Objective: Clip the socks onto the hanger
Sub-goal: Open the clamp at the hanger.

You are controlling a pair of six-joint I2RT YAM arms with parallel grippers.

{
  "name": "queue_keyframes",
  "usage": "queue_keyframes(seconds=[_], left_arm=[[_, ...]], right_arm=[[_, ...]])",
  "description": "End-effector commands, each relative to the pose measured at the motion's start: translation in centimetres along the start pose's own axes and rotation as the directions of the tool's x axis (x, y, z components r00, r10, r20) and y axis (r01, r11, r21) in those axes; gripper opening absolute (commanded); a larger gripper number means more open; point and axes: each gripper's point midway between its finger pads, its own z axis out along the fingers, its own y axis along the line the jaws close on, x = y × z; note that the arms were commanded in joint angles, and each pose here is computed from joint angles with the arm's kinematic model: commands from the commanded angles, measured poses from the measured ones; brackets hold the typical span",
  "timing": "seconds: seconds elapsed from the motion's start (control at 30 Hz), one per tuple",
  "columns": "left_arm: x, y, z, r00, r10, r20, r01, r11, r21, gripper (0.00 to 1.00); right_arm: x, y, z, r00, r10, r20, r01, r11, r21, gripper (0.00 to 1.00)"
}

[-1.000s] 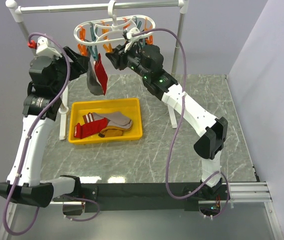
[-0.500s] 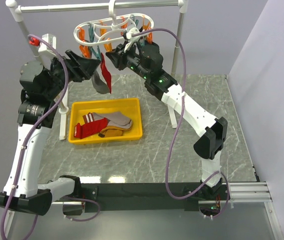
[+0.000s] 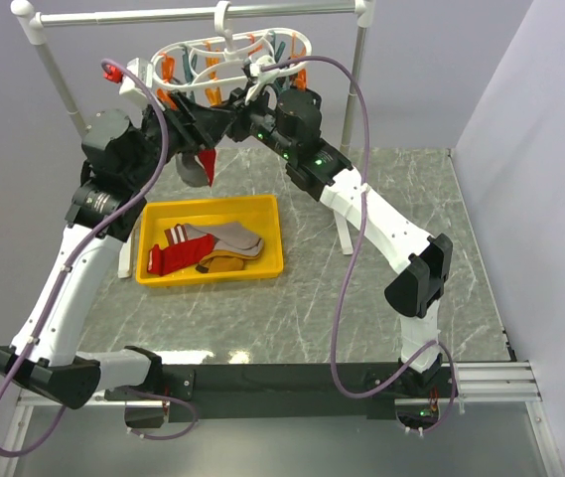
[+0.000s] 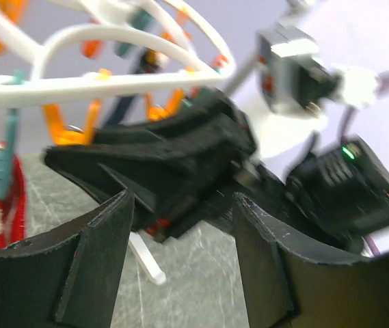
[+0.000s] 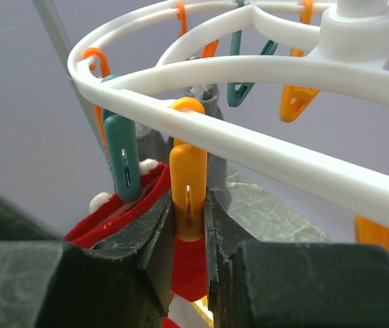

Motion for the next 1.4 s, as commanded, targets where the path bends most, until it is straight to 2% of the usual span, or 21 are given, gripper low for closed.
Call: queue_keyframes(seconds=[0.0,0.13,0.43,0.67,1.07,1.37], left_arm=[[-3.8,0.4,-0.1,0.986,-0.017,0.167,0.029,0.997,-0.071,0.64],[-4.5,1.5,0.1,0.977,-0.013,0.212,0.041,0.991,-0.125,0.63],[-4.2,2.8,2.0,0.981,-0.015,0.194,0.047,0.986,-0.161,0.63],[-4.9,4.4,2.3,0.97,0.011,0.242,0.047,0.972,-0.232,0.63],[-4.6,4.2,3.8,0.975,0.036,0.219,0.007,0.981,-0.194,0.64],[-5.7,3.1,3.4,0.961,0.055,0.272,-0.015,0.989,-0.15,0.63]], right_arm=[[-4.0,1.1,-1.0,0.997,0.009,0.077,-0.009,1.0,-0.011,0.15],[-4.3,1.4,-1.3,0.997,0.001,0.082,0.0,1.0,-0.023,0.15],[-4.4,2.3,-1.4,0.996,0.0,0.089,0.006,0.997,-0.07,0.15],[-4.7,2.9,-1.9,0.996,-0.003,0.094,0.014,0.993,-0.114,0.15],[-5.2,4.4,-3.5,0.996,0.032,0.084,-0.01,0.968,-0.251,0.13],[-4.7,5.3,-3.5,0.998,0.043,0.048,-0.026,0.95,-0.31,0.13]])
